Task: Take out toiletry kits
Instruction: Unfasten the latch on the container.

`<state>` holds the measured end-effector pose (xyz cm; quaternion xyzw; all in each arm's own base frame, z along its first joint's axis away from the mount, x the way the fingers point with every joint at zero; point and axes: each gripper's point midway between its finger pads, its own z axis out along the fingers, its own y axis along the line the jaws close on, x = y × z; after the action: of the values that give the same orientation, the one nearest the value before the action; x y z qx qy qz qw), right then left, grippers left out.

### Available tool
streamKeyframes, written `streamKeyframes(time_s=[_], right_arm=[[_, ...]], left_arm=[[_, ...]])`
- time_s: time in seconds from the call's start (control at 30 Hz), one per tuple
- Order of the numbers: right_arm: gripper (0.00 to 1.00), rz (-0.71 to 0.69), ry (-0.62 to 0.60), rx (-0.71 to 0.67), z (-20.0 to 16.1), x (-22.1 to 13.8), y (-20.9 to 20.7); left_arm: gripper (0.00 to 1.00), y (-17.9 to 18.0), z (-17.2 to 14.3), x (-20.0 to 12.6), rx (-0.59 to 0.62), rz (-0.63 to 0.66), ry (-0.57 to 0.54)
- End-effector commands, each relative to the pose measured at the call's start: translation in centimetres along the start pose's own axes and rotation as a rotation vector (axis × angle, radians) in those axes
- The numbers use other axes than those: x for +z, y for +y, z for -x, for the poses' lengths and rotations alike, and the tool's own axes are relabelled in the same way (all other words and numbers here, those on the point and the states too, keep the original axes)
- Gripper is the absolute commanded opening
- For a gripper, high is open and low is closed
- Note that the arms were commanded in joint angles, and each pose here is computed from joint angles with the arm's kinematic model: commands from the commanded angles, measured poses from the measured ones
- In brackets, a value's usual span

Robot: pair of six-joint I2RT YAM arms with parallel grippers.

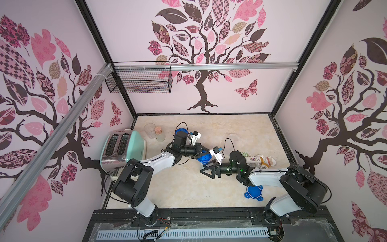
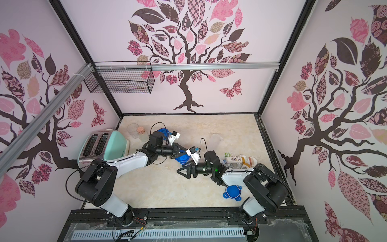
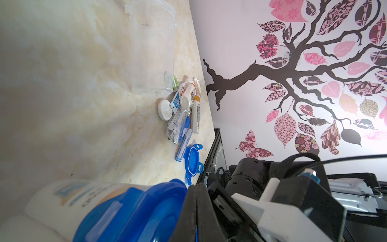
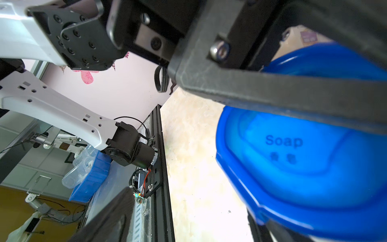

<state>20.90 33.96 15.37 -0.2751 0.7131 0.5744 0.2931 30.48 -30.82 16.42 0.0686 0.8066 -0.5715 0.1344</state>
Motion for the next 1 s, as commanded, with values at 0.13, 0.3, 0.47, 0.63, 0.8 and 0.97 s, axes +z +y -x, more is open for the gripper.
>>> streamKeyframes(time_s=[0.13,0.3,0.47,0.63,0.8,0.97], right_arm=[[0.83,0.139,-0.150,-0.296,3.6,0.2,3.4],[0.83,0.136,-0.161,-0.346,3.2,0.0,3.2],[0.83,0.131,-0.171,-0.411,3.0,-0.1,3.2],[0.82,0.147,-0.173,-0.451,2.6,-0.2,3.4],[0.82,0.151,-0.175,-0.471,2.1,-0.4,3.3],[0.85,0.103,-0.153,-0.370,2.0,-0.2,2.2]], left_arm=[[0.06,5.9,-4.2,1.1,-0.135,0.165,0.096],[0.06,6.0,-4.3,1.2,-0.134,0.168,0.099],[0.05,6.0,-4.5,1.4,-0.127,0.172,0.107],[0.05,6.1,-4.6,1.4,-0.124,0.183,0.108],[0.05,6.2,-4.6,1.3,-0.121,0.189,0.108],[0.05,6.2,-4.6,1.3,-0.119,0.193,0.110]])
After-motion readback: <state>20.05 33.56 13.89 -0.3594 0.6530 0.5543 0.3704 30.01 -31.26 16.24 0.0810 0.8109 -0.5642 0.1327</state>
